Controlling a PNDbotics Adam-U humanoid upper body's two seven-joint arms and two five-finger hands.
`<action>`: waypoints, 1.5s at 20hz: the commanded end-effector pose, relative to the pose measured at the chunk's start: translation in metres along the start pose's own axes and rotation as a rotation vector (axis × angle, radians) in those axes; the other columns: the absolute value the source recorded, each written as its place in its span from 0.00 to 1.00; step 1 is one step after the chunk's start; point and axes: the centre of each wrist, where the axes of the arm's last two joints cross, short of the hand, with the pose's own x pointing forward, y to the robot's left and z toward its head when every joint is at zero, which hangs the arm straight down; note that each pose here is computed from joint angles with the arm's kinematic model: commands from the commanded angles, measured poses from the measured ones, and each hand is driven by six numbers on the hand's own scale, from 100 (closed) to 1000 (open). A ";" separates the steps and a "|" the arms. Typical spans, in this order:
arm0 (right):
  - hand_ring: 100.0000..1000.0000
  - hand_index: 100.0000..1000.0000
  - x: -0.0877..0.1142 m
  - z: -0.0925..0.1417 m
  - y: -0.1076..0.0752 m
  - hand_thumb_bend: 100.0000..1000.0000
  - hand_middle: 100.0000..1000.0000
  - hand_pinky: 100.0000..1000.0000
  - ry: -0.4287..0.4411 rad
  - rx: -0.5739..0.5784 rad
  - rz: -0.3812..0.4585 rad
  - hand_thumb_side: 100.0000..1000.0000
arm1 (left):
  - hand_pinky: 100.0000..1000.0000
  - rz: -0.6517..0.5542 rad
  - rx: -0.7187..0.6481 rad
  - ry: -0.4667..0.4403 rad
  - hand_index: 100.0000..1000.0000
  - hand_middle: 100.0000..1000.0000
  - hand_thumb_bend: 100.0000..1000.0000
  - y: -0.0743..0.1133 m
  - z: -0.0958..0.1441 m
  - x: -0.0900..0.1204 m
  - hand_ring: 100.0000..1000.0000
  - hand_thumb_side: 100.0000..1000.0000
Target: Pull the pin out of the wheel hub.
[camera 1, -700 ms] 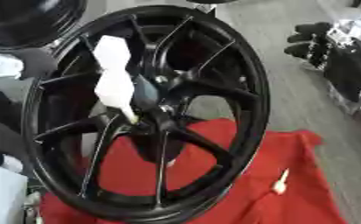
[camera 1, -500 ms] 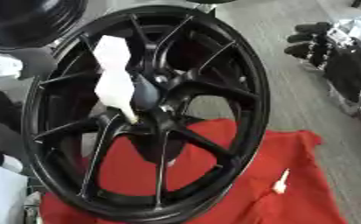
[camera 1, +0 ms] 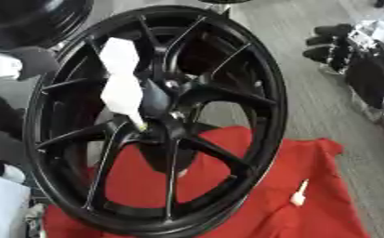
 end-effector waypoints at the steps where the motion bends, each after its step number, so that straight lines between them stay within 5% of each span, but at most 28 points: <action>1: 0.74 0.81 0.010 -0.001 -0.006 0.00 0.71 0.93 -0.018 0.006 0.035 0.72 | 0.76 -0.030 0.014 0.024 0.78 0.75 0.34 0.009 0.008 0.003 0.73 0.15; 9: 0.74 0.81 0.008 -0.001 -0.006 0.00 0.71 0.93 -0.011 0.010 0.034 0.72 | 0.84 -0.062 -0.104 -0.003 0.81 0.78 0.49 0.016 -0.030 -0.015 0.80 0.22; 17: 0.74 0.81 0.007 -0.001 -0.006 0.00 0.71 0.93 -0.005 0.014 0.031 0.72 | 0.84 -0.120 -0.208 -0.014 0.81 0.77 0.50 0.016 -0.074 -0.037 0.81 0.19; 30: 0.74 0.81 0.006 -0.001 -0.005 0.00 0.71 0.93 -0.001 0.022 0.033 0.73 | 0.86 -0.132 -0.246 0.063 0.82 0.79 0.58 0.007 -0.086 -0.081 0.83 0.15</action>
